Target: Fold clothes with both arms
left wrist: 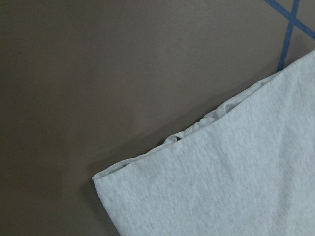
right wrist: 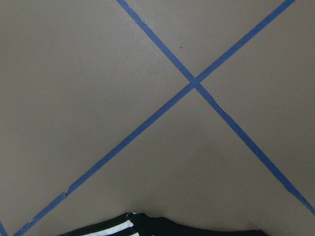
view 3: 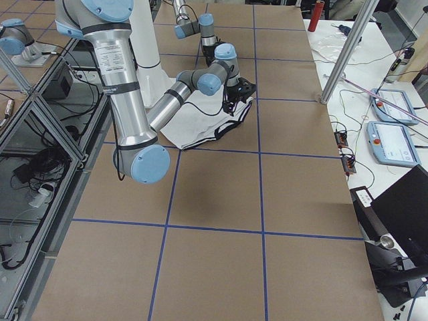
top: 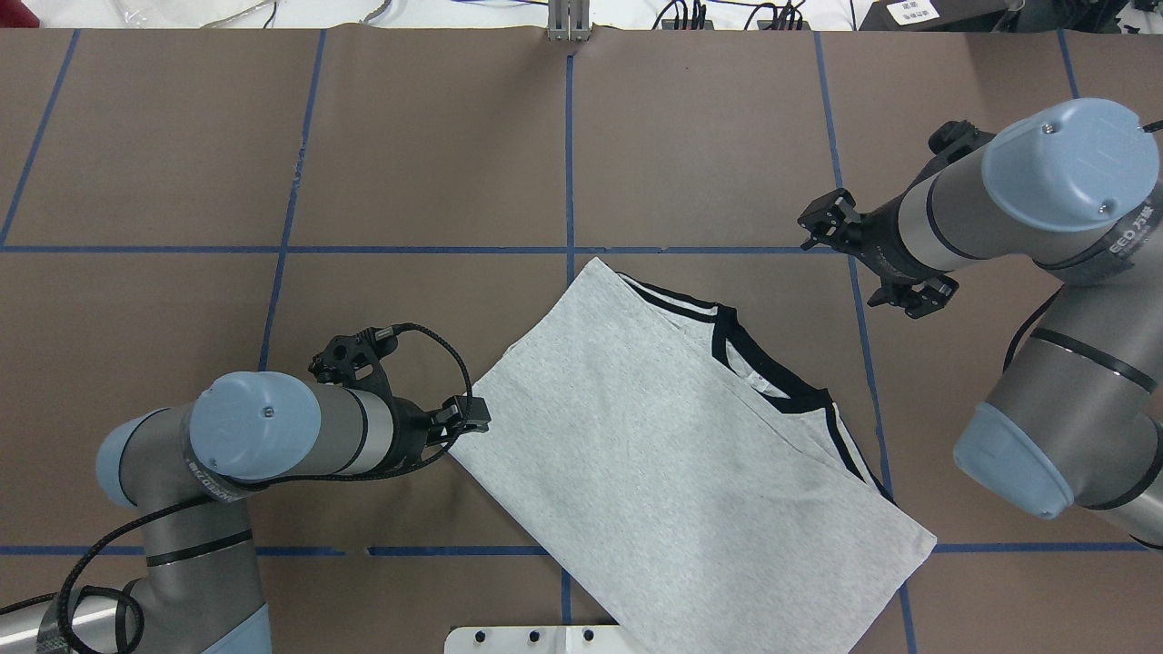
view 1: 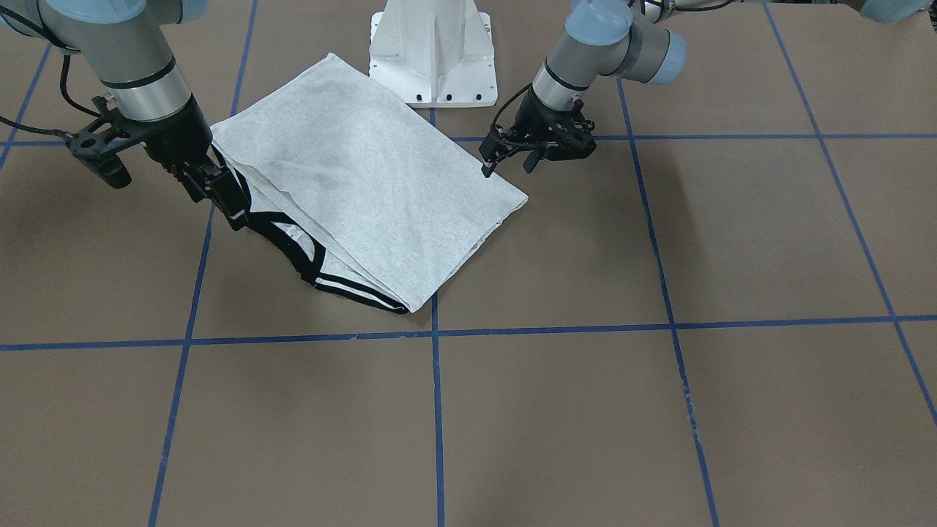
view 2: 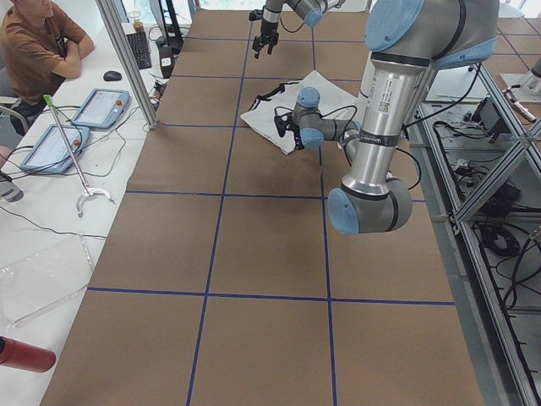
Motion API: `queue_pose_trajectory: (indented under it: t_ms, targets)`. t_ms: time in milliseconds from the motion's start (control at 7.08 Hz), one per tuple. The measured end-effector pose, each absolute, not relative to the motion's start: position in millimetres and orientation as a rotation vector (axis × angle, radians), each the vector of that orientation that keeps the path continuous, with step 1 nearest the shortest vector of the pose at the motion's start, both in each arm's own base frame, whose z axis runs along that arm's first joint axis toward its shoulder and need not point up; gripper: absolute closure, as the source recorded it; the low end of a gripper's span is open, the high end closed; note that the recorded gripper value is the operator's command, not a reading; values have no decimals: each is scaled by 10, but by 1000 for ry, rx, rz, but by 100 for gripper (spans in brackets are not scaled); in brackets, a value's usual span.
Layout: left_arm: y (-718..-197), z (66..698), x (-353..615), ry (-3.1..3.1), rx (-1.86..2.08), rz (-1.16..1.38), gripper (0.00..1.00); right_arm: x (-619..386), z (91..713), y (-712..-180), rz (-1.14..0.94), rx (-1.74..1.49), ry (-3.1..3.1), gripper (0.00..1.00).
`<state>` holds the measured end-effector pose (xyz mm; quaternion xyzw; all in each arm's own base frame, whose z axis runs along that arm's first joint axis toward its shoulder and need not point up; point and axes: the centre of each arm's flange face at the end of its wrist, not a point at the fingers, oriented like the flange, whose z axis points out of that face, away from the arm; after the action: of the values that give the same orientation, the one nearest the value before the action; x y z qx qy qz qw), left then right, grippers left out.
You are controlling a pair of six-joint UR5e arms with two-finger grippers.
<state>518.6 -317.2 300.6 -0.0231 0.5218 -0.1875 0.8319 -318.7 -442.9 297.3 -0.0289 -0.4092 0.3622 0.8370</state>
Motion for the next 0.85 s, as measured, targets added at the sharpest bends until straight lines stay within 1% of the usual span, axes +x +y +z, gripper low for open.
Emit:
queue_pose_trajectory:
  t_ms: [282,424,565,847]
  targets:
    - [-3216,3131,5271,1067,-37,-414,34,-3230,2993,-4475,770,-62,-859,0]
    - [-3229,3142,5288,1060,-34,-418,40,-3267,2971,-4513,771,-62,-860,0]
    - [-3242,3163,5301,1050,-33,-421,54,-3292,2954,-4535,771,-64,-862,0]
    - [-3270,3193,5312,1038,-32,-427,95,-3313,2924,-4546,769,-65,-866,0]
